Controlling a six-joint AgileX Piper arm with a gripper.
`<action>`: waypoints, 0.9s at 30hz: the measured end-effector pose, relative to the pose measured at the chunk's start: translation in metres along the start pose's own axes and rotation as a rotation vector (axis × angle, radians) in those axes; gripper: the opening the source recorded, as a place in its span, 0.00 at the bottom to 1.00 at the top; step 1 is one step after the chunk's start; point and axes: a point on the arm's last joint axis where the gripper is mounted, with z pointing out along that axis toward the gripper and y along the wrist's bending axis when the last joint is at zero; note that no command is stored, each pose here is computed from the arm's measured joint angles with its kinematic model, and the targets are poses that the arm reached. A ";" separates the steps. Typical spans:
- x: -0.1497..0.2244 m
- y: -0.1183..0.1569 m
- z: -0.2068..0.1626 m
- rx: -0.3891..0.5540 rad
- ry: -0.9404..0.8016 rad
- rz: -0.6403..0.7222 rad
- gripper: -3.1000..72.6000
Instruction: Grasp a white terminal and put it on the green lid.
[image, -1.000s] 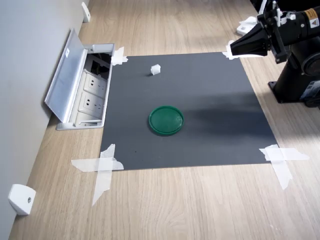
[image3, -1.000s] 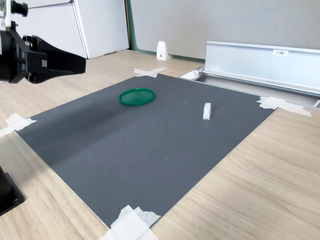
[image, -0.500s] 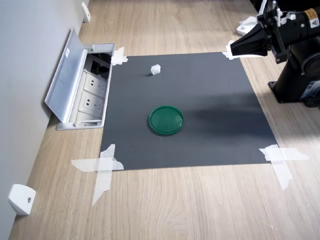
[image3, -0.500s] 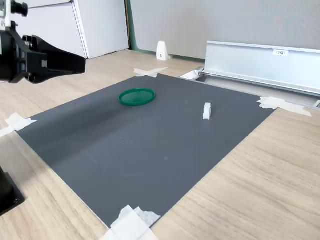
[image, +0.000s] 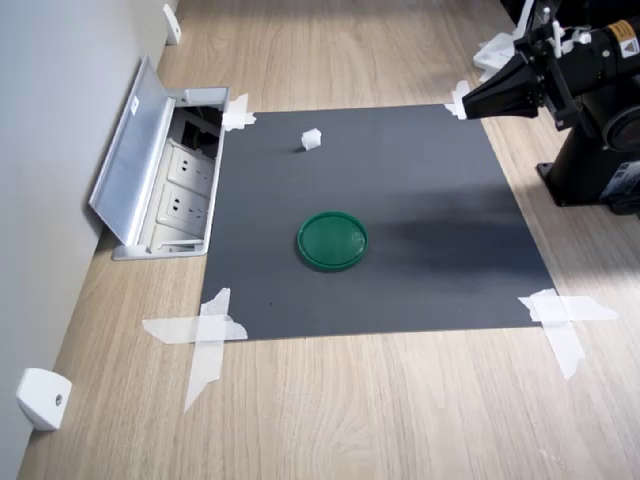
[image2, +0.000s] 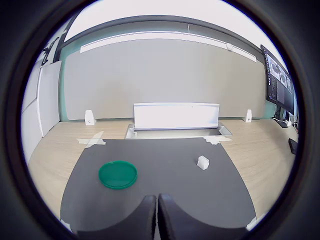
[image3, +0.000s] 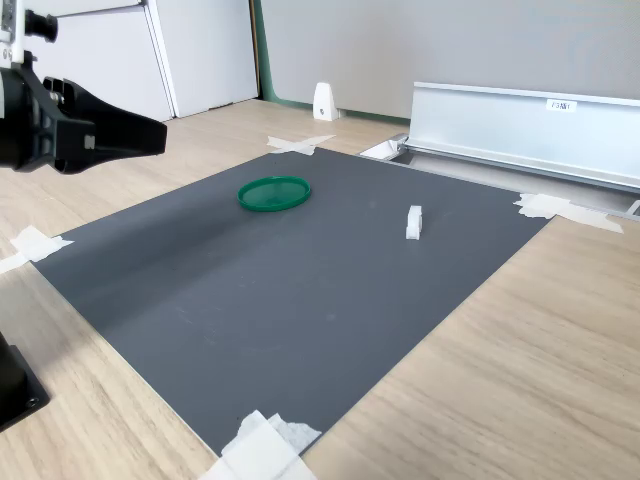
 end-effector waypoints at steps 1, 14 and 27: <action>0.000 0.000 0.000 0.001 -0.001 -0.002 0.03; -0.068 -0.003 -0.010 0.044 -0.027 -0.101 0.03; -0.116 -0.011 0.053 0.072 0.599 -0.165 0.03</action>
